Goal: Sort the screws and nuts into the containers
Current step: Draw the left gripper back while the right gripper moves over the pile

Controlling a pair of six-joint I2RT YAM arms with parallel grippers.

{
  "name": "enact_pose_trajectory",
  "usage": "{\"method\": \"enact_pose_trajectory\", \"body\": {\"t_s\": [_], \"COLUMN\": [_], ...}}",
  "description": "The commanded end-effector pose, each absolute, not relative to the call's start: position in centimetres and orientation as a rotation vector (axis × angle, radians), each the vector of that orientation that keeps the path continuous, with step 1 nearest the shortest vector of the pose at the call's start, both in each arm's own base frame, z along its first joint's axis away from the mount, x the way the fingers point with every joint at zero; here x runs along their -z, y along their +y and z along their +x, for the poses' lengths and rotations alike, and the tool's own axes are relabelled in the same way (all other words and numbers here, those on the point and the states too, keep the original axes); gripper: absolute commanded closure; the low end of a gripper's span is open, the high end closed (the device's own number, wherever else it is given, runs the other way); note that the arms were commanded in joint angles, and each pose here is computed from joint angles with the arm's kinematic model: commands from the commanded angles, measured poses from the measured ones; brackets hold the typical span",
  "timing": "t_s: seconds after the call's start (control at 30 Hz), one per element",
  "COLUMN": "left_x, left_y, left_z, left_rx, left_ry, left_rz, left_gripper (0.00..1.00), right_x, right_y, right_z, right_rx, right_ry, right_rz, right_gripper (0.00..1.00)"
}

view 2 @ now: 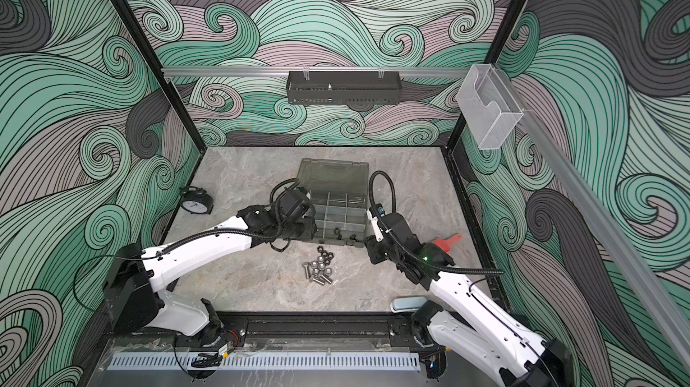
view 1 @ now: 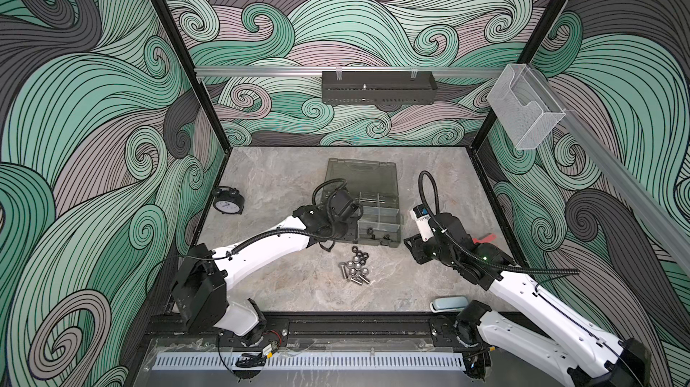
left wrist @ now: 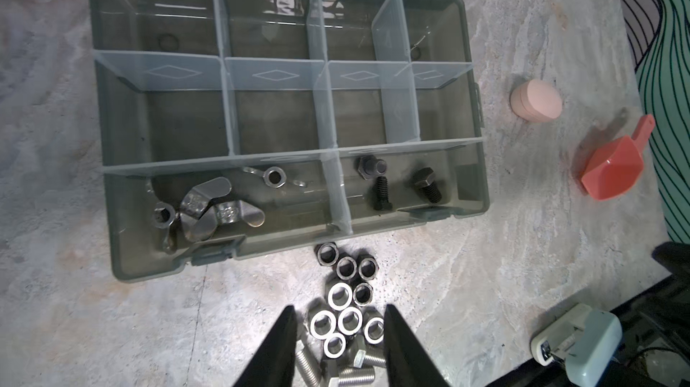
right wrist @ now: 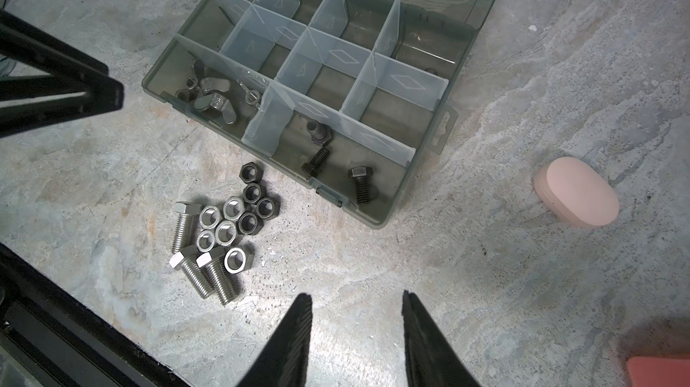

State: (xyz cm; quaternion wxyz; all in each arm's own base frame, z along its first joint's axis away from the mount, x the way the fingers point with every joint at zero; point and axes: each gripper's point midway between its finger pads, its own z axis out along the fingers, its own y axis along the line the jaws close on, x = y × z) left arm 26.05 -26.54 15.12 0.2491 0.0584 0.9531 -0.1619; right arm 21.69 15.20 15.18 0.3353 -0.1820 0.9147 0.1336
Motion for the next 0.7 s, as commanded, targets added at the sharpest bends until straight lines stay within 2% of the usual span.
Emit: {"method": "enact_pose_trajectory", "body": {"t_s": [0.0,0.23,0.67], "left_x": [-16.0,-16.0,-15.3], "left_y": [-24.4,-21.0,-16.3], "left_z": [25.8,25.3,23.9], "left_rx": [0.434,0.445,0.379], "left_ry": [2.542,2.423,2.389], "left_rz": [0.061,-0.036,-0.178], "left_gripper": [0.57,0.56,0.54], "right_x": [-14.0,-13.0,-10.9], "right_y": [15.0,14.9,17.9], "right_z": [21.2,20.7,21.0], "right_rx": [-0.354,-0.32,-0.291], "right_ry": [2.442,2.491,2.532], "right_rz": [-0.459,-0.48,-0.587], "right_gripper": [0.59,0.59,0.6]}}
